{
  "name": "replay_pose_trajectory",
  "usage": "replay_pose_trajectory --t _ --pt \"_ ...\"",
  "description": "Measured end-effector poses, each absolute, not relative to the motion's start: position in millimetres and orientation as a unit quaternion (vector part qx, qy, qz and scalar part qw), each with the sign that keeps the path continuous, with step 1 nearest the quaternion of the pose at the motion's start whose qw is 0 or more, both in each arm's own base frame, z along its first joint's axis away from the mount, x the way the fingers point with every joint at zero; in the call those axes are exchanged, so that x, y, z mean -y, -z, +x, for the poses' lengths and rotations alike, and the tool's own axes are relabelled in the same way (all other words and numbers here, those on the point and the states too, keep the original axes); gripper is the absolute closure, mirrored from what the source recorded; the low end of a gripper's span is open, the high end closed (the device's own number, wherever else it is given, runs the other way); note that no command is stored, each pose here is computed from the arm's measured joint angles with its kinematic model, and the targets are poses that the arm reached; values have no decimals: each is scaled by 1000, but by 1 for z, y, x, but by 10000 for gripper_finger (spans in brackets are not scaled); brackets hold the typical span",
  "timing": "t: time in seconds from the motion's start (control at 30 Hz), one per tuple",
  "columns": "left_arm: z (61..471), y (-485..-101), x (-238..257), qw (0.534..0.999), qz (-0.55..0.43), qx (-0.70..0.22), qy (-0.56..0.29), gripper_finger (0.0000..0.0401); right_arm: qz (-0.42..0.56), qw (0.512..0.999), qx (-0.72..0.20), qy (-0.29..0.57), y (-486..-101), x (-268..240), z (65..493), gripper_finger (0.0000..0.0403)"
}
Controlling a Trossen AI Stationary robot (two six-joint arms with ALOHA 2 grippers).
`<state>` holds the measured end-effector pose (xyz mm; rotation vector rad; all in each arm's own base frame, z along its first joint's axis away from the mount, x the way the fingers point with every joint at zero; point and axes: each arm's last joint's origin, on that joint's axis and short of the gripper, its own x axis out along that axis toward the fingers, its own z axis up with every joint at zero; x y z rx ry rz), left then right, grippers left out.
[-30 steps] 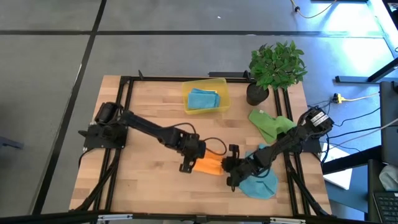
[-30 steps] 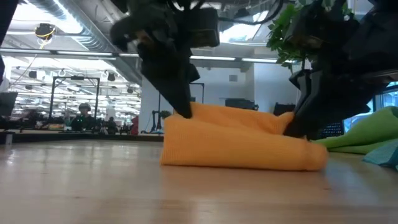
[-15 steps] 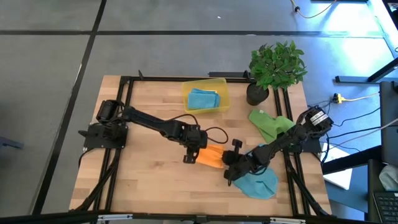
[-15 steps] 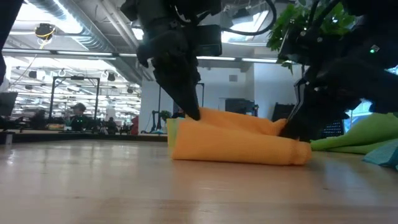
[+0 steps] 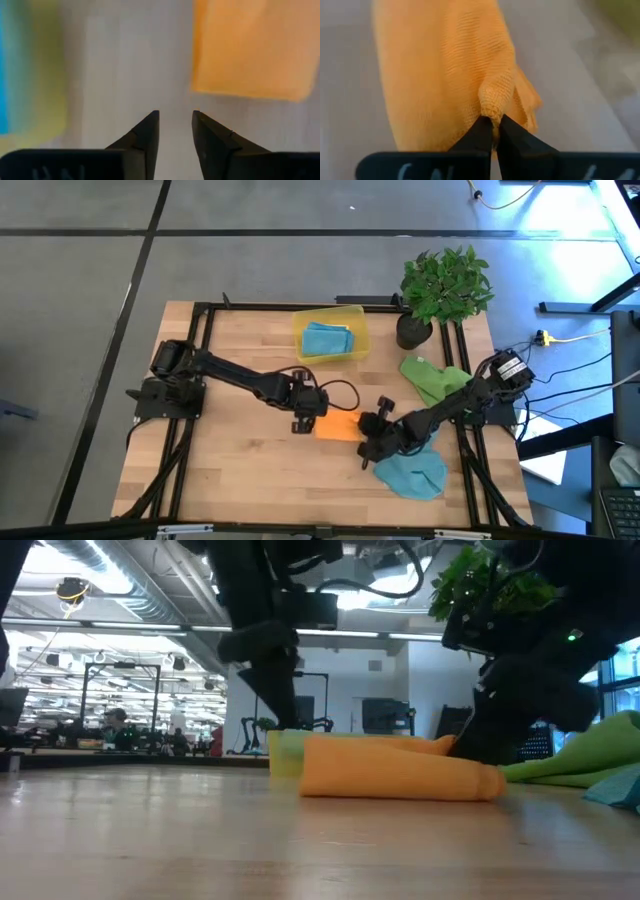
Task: Fold microfiber towels
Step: Fold the orange microfiber towel
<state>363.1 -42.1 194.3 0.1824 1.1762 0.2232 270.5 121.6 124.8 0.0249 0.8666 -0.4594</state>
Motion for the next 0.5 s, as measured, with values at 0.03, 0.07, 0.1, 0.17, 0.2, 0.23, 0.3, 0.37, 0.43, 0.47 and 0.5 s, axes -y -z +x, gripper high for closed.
replay_pose_trajectory --t 0.03,0.07,0.1,0.17,0.2,0.23,0.3,0.37,0.43,0.47,0.5 --pt "363 -195 42 823 83 -550 -113 295 7 881 -414 229 -125 -120 270 385" --pt "363 -196 42 824 81 -548 -116 295 0 880 -412 235 -125 -120 270 382" --pt "361 -197 42 821 81 -552 -117 295 -8 880 -411 238 -125 -119 269 378" --pt "360 -200 46 827 74 -544 -118 296 -23 878 -415 237 -125 -118 269 364" --pt "361 -201 48 831 72 -539 -116 296 -29 875 -421 238 -125 -116 268 355" --pt "360 -201 52 831 70 -540 -116 296 -31 874 -422 239 -126 -115 268 345" --pt "360 -200 59 834 70 -534 -120 296 -30 873 -421 243 -127 -111 270 321" --pt "361 -202 68 845 78 -514 -124 296 -33 871 -422 247 -130 -108 269 294" --pt "362 -203 77 852 93 -502 -113 296 -37 874 -419 244 -136 -106 269 268" --pt "362 -202 82 855 111 -496 -100 296 -50 875 -417 242 -139 -106 268 255" --pt "361 -200 88 860 128 -483 -98 296 -59 878 -409 242 -142 -106 268 245"
